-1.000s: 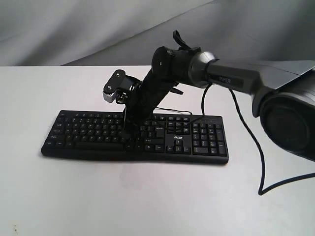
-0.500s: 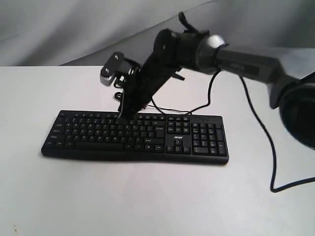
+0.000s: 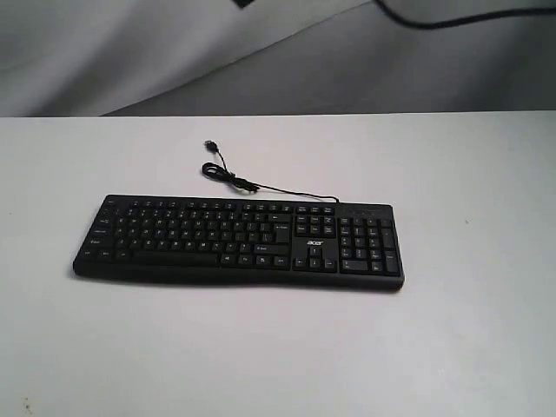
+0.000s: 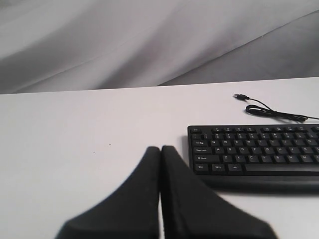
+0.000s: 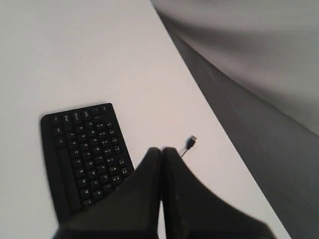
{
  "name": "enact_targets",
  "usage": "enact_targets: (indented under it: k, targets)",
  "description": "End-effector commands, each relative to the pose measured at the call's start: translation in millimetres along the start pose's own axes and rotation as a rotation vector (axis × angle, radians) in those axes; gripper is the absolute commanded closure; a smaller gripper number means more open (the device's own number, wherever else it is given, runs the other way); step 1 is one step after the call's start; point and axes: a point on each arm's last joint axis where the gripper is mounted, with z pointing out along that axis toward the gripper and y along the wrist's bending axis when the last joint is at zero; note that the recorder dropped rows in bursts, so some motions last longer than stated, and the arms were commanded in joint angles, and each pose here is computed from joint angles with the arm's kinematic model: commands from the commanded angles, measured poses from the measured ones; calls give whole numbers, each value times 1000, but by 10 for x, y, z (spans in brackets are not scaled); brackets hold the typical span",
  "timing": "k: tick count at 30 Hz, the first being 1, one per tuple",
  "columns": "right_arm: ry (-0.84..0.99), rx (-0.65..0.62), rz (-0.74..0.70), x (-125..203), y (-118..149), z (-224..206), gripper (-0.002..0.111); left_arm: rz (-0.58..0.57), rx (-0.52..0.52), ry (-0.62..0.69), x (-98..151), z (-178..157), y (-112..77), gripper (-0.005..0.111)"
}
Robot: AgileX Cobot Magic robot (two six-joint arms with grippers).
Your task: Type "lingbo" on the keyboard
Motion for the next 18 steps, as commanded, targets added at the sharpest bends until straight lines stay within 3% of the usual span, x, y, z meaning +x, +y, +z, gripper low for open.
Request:
enact_targets:
  k: [1,12,15,18]
  targets:
    - [27,54,98,-29,23,-533,108,-6,1,-6,8,1,-2,106]
    - [-207,141,109,-245,111,-1256,108,-6,1,-6,8,1,-2,106]
    - [-225,307,338,-206,-40,-1324,108,-6,1,-6,8,1,-2,106]
    - [-167,409,464,33,-84,-1163,108,-6,1,-6,8,1,-2,106]
